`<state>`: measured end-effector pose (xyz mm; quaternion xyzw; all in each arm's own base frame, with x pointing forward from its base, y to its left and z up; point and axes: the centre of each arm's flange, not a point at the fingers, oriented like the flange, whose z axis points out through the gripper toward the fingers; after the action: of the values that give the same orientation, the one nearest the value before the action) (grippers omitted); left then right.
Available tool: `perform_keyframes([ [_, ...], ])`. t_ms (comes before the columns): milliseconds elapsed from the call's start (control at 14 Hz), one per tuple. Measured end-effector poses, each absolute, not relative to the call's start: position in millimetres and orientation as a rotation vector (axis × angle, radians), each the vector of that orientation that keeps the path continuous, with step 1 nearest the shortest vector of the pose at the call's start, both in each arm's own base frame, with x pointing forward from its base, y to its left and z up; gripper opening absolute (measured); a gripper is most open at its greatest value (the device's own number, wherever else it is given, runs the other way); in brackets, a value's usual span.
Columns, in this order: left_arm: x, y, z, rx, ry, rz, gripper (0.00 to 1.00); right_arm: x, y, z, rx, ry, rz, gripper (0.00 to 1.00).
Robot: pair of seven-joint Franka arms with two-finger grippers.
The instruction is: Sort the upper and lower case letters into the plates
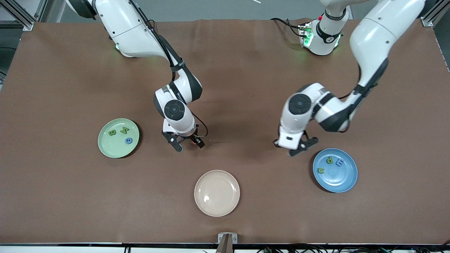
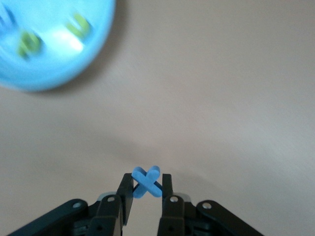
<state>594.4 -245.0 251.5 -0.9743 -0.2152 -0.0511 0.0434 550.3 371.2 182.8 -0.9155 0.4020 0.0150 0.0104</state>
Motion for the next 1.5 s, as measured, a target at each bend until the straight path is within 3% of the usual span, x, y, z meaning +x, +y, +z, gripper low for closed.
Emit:
perform_keyframes([
  [143, 612.3, -197.7, 255.8, -2.980, -0.596, -0.153, 0.27, 547.6, 374.4, 180.7, -2.868, 1.247, 0.051, 0.75],
  [356, 630.0, -140.0, 258.8, -2.987, -0.514, -0.145, 0.27, 547.0, 374.6, 176.7, -2.878, 1.242, 0.051, 0.71],
  [428, 636.6, -125.2, 262.7, -2.993, -0.486, -0.155, 0.27, 547.2, 375.4, 176.3, -2.879, 1.240, 0.050, 0.65],
  [784, 670.1, -96.8, 275.3, -3.025, -0.473, -0.210, 0.27, 549.0, 375.9, 176.9, -2.894, 1.222, 0.031, 0.63],
  [1283, 682.0, -64.2, 228.7, -3.046, -0.497, -0.160, 0.27, 551.1, 375.2, 177.9, -2.923, 1.185, -0.008, 0.56],
  [1425, 682.0, -65.7, 217.5, -3.061, -0.504, -0.145, 0.27, 551.5, 375.9, 178.4, -2.923, 1.183, -0.010, 0.52],
  [1497, 682.2, -66.6, 214.0, -3.067, -0.505, -0.142, 0.27, 552.1, 376.8, 179.6, -2.921, 1.180, -0.013, 0.42],
])
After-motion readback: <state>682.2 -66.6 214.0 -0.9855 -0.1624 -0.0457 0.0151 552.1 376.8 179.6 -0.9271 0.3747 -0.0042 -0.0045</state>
